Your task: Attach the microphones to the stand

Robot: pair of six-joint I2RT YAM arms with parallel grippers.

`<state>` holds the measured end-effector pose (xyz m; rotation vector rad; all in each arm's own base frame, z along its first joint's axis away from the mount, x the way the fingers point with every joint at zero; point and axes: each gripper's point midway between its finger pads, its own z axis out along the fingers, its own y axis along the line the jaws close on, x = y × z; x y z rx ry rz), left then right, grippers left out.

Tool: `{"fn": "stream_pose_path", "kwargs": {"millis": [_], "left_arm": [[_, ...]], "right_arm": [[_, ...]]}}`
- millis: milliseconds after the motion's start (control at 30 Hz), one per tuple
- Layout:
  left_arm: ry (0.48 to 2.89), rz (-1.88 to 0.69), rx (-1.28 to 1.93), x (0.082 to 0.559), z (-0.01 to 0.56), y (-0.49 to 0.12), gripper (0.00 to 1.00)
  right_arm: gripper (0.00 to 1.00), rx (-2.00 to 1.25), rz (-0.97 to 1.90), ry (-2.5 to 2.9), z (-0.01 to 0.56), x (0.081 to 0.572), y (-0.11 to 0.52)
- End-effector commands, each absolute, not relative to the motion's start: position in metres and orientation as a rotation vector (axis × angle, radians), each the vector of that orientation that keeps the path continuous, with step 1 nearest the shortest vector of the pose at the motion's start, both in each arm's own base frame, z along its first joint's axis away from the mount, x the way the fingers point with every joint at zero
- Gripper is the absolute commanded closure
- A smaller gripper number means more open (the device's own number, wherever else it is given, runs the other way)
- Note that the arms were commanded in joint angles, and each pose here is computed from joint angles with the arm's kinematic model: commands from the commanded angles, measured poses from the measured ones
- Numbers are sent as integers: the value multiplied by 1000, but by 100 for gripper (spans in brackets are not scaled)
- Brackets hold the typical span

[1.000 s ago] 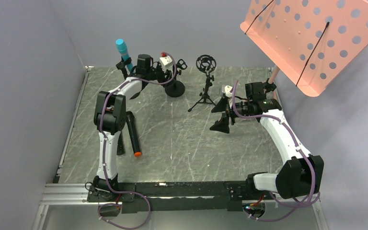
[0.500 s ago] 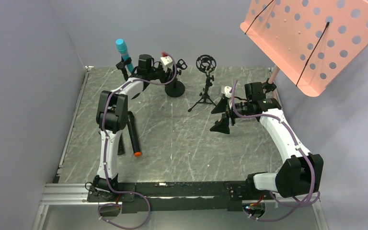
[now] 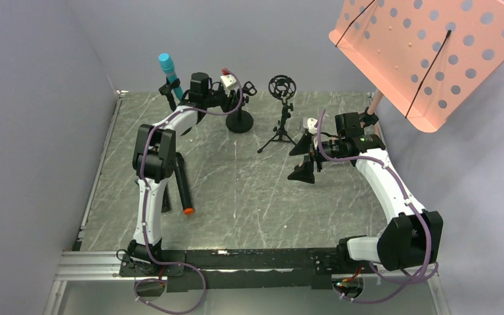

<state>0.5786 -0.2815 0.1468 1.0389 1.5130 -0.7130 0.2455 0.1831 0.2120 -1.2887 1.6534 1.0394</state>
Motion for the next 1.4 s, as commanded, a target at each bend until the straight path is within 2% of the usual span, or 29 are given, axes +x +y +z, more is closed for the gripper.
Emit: {"fn": "stream_pose_path", "kwargs": {"millis": [0, 133, 267, 567, 733, 1133, 1367], "left_arm": [[1429, -732, 1068, 579, 163, -291, 70], [1415, -735, 1074, 576, 167, -291, 91], [1379, -727, 1078, 566, 183, -289, 98], [1349, -692, 998, 521, 238, -271, 100], [1394, -735, 944, 480, 243, -261, 100], [1446, -817, 1023, 328, 223, -272, 100], [1426, -850, 949, 292, 215, -280, 100]], "right_arm": [[0, -1315, 1010, 1573, 229, 251, 185], [0, -1315, 1005, 1573, 229, 251, 184], [0, -1315, 999, 1575, 229, 252, 184], [0, -1313, 992, 1566, 230, 251, 184], [0, -1314, 994, 1569, 228, 250, 184], [0, -1319, 989, 1578, 223, 252, 183], [0, -1316, 1005, 1588, 220, 253, 184]]}}
